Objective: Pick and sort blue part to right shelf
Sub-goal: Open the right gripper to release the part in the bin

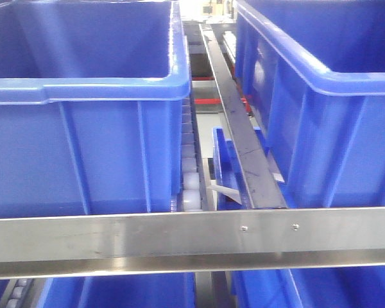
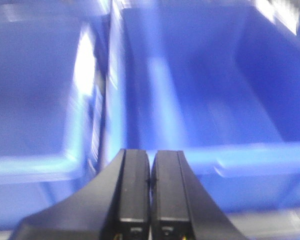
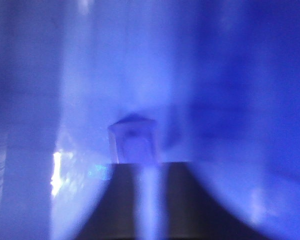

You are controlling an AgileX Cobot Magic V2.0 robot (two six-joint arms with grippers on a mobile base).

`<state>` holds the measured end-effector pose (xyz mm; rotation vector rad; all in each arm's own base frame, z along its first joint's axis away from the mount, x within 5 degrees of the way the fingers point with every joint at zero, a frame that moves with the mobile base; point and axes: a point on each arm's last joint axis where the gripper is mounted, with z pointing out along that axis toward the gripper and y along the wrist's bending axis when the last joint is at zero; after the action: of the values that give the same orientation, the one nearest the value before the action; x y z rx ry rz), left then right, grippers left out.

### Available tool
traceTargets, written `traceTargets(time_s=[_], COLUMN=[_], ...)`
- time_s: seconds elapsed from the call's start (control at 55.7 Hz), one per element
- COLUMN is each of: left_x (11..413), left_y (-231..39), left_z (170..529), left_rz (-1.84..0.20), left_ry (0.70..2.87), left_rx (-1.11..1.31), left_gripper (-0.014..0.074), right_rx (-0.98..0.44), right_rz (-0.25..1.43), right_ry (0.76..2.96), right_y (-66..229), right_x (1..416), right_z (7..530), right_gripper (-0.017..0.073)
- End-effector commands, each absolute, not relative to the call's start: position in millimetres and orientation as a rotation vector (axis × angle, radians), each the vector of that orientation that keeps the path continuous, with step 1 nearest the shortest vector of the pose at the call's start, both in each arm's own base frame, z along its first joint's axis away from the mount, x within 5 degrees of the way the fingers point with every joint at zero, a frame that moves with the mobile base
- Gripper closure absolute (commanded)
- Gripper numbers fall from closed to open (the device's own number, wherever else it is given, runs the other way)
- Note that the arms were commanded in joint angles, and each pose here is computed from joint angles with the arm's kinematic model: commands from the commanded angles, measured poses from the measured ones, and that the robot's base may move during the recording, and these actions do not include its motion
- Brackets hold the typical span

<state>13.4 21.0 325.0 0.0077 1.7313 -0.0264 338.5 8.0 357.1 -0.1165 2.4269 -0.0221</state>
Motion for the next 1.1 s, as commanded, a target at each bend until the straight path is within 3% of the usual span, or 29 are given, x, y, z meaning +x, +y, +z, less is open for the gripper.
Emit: traceTargets(time_s=[0.0, 0.305, 0.773, 1.078], left_x=[0.1, -11.7, -6.8, -6.6], left_y=[27.5, 24.7, 21.1, 21.2], left_z=[335.6, 328.5, 327.4, 327.0], left_rz=[-0.004, -0.020, -0.032, -0.030], left_ry=[1.630, 1.630, 1.583, 1.585], left_rx=[-0.001, 0.100, 0.121, 0.121], left_gripper=[0.0470, 0.0470, 0.0470, 0.0470], right_rx=[-0.116, -0.086, -0.073, -0.071], right_rz=[-0.034, -0.004, -0.013, -0.015], right_ry=[2.267, 2.021, 1.675, 1.621], right_y=[5.8, 5.9, 2.5, 2.2], right_x=[311.8, 211.8, 58.0, 43.8], right_z=[388.7, 382.8, 330.1, 315.6], right_gripper=[0.0524, 0.0524, 0.0524, 0.0524])
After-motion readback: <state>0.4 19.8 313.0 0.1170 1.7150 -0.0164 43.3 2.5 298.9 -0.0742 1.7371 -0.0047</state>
